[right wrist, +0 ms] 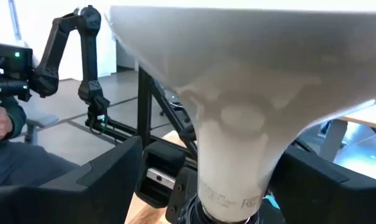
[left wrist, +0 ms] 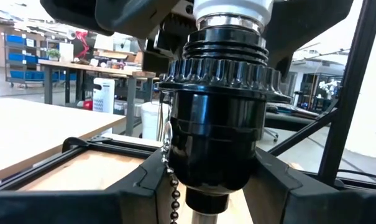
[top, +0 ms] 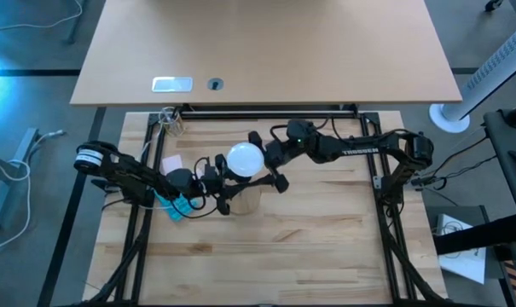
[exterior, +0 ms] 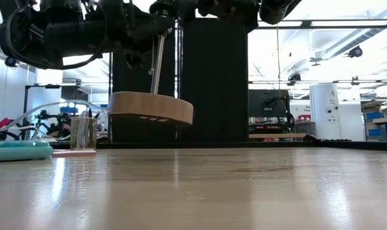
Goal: Screw lightbulb
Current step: Insert the lightbulb into the lamp
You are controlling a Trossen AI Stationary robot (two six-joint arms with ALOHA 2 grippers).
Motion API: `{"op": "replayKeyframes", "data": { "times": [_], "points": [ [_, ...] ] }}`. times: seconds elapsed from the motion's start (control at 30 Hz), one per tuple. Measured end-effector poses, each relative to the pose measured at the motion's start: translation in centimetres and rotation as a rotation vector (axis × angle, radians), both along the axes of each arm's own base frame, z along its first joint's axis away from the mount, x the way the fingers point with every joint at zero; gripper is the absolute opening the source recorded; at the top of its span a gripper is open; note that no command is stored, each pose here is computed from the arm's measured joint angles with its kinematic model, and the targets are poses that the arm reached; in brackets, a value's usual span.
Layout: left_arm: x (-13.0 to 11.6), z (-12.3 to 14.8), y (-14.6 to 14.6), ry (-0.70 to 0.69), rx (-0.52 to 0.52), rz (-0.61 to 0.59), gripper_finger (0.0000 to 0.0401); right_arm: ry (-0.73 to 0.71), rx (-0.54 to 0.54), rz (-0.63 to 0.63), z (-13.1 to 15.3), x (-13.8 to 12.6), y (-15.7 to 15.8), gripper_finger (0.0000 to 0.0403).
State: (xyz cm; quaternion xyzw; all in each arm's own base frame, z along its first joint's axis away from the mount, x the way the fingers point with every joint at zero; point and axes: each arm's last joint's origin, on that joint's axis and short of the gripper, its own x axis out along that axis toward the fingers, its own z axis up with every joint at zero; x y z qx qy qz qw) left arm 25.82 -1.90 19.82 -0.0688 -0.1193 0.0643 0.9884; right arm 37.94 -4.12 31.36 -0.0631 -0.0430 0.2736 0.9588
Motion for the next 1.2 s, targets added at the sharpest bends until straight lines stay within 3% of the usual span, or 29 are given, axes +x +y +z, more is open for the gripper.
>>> {"op": "replayKeyframes", "data": {
  "times": [0.77,1.2],
  "points": [
    [2.2,0.1,-0.5,-0.003,0.015,-0.042,0.0137,0.002,-0.007,0.221,0.3,-0.7,-1.2,0.0267],
    [2.3,0.2,-0.6,-0.01,0.016,-0.048,0.0136,0.014,0.006,0.194,0.2,-0.7,-1.7,0.0169]
  ]
}}
